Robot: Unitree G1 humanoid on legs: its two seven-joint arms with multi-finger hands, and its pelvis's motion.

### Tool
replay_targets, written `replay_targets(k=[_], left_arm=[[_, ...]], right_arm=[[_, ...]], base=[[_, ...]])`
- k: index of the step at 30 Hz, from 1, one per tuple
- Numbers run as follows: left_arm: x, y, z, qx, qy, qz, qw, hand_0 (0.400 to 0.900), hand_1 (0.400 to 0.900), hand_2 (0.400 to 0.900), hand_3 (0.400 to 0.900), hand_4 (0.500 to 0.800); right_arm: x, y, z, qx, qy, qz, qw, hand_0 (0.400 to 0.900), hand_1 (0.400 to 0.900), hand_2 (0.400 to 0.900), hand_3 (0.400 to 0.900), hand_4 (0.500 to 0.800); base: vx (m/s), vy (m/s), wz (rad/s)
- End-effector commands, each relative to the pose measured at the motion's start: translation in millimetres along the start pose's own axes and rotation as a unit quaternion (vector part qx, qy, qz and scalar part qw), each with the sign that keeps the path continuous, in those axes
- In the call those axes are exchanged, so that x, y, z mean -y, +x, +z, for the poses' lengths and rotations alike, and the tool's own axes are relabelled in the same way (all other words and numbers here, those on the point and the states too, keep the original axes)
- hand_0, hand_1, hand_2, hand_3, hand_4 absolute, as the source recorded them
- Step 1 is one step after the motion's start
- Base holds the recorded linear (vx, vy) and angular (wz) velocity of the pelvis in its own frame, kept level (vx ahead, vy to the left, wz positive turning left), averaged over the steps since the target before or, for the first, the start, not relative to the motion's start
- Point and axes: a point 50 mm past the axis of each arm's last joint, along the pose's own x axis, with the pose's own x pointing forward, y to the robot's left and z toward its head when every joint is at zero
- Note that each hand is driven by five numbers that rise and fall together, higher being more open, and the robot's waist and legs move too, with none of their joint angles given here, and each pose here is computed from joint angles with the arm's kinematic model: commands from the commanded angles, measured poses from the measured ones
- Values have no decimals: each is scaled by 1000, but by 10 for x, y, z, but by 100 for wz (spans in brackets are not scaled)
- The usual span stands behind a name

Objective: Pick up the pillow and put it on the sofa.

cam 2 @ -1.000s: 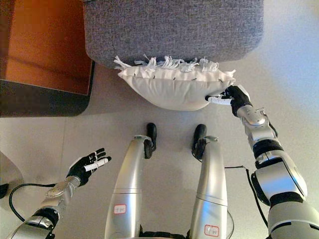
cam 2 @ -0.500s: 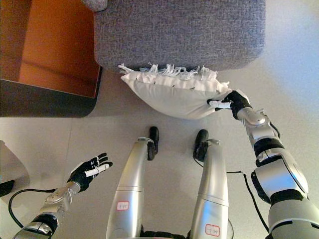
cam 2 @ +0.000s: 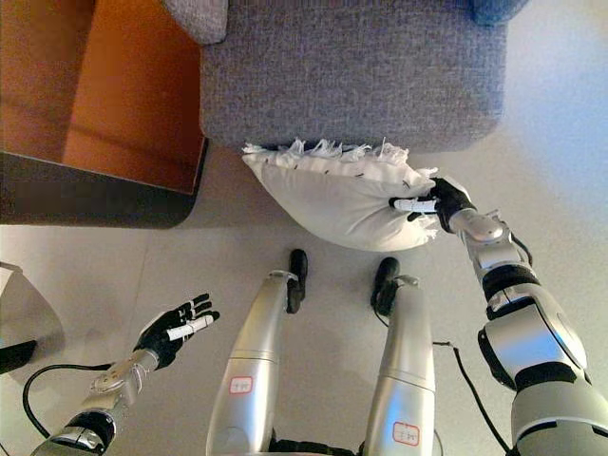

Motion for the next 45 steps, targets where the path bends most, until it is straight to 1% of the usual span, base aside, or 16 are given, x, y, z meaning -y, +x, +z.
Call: replay_targets(k=[1,7,11,15,17,20,24,28,33,37,42,45], left_arm=[[-138,-180,-216,-24,-5,33,999,900,900,900,900,800],[-114,-162,-269,-46,-7,42,998,900,900,900,900,800],[-144,-224,-416,-89,-2,51,995,900,900,900,900,800],[-182,-366,-665,-143,-5,72,987,900,900,900,900,800],[-178,-424,-769,-168,-8,82,982,900,900,900,900,800],[-213,-555,-931,-210,-16,100,972,900,900,900,900,800],[-258,-664,-1045,-249,-24,118,961,900,900,900,900,800],[-255,-749,-1152,-276,-28,130,952,900,900,900,900,800],[-250,-792,-1210,-289,-31,140,946,900,900,900,900,800],[-246,-826,-1247,-295,-29,145,944,900,900,900,900,800],[-280,-826,-1231,-297,-37,159,941,900,900,900,900,800],[-306,-857,-1241,-299,-43,163,939,900,900,900,900,800]], right_arm=[[173,5,495,104,-19,-29,994,400,400,400,400,500],[113,-15,265,69,-41,-38,996,400,400,400,400,500],[53,-66,14,24,-60,-24,998,400,400,400,400,500],[-54,-122,-172,-13,-100,15,995,400,400,400,400,500],[-110,-154,-217,-20,-115,35,993,400,400,400,400,500],[-152,-233,-198,-21,-154,75,985,400,400,400,400,500],[-114,-300,44,4,-198,101,975,400,400,400,400,500],[12,-348,444,52,-249,102,962,400,400,400,400,500],[207,-364,1100,110,-305,67,943,400,400,400,400,500],[315,-378,1580,143,-325,43,934,400,400,400,400,500],[363,-383,1891,156,-343,22,926,400,400,400,400,500],[428,-374,2039,157,-333,7,930,400,400,400,400,500]], base=[[-27,59,-8],[-48,71,-12],[54,99,-13],[125,121,-31],[174,93,-31],[207,73,-28],[165,54,-15],[103,38,-19],[27,-4,-18],[0,-7,-6],[-3,1,1],[1,6,8]])
